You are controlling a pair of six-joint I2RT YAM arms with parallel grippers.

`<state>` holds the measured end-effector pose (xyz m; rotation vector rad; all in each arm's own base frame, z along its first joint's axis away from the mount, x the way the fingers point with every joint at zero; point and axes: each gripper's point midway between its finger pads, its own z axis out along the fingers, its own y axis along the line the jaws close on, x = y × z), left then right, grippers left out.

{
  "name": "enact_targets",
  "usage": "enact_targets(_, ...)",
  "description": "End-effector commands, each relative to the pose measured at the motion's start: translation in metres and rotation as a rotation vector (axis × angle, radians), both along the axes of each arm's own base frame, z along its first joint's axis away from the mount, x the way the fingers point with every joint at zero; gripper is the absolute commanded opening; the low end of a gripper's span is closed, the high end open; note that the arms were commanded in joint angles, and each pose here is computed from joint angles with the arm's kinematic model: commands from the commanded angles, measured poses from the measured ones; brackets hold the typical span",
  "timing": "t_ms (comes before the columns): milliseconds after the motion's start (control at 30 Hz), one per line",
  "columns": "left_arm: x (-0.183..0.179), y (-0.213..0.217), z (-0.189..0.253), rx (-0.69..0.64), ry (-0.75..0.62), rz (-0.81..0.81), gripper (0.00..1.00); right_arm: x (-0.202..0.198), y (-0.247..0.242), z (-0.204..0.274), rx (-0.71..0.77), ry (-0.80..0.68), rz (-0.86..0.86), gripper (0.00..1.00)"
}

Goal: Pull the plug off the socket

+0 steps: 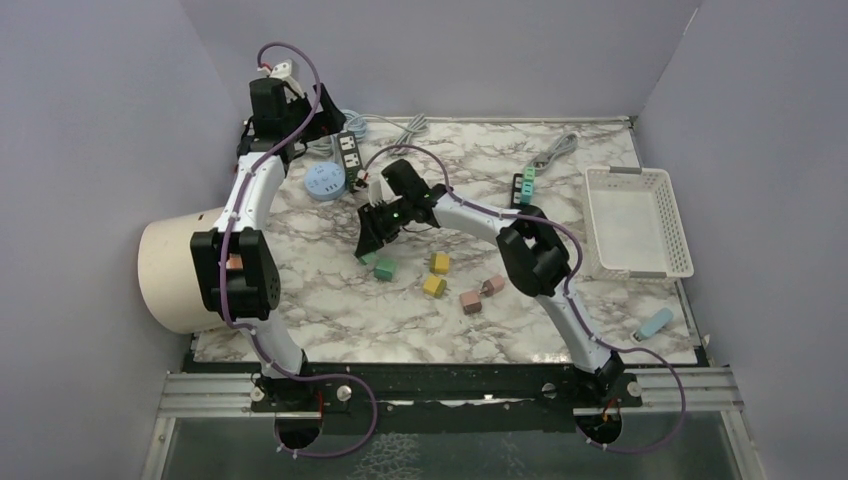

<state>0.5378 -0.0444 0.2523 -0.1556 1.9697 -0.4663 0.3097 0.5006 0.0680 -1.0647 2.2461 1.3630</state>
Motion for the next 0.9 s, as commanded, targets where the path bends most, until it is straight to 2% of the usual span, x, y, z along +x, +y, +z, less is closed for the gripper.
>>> enact_targets(0,-0.009,0.000,0.020,-0.009,-0.036,-0.002,0.99,0.002,-0.008,-0.012,-0.099,-0.072,0.028,0.51)
enact_targets(167,-0.008,-0.003,0.026,-0.022,-0.052,-0.009,0.99,0.021,-0.020,0.022,-0.140,-0.223,-0.023,0.57)
enact_targets(333,-0.008,-0.005,0.025,-0.030,-0.053,-0.018,0.99,0.047,-0.048,0.077,-0.079,-0.298,-0.124,0.57)
enact_targets(433,-0.010,-0.007,0.027,-0.038,-0.060,-0.030,0.99,0.081,-0.095,0.107,-0.061,-0.330,-0.285,0.57)
enact_targets(533,-0.013,-0.010,0.030,-0.045,-0.073,-0.045,0.99,0.116,-0.165,0.124,-0.072,-0.360,-0.514,0.58)
enact_targets(600,-0.014,-0.011,0.031,-0.047,-0.078,-0.051,0.99,0.139,-0.215,0.132,-0.129,-0.404,-0.676,0.60)
enact_targets(700,-0.016,-0.014,0.032,-0.052,-0.080,-0.063,0.99,0.162,-0.285,0.125,-0.315,-0.463,-0.879,0.63)
enact_targets(867,-0.020,-0.018,0.029,-0.055,-0.073,-0.083,0.99,0.172,-0.349,0.096,-0.505,-0.412,-1.021,0.64)
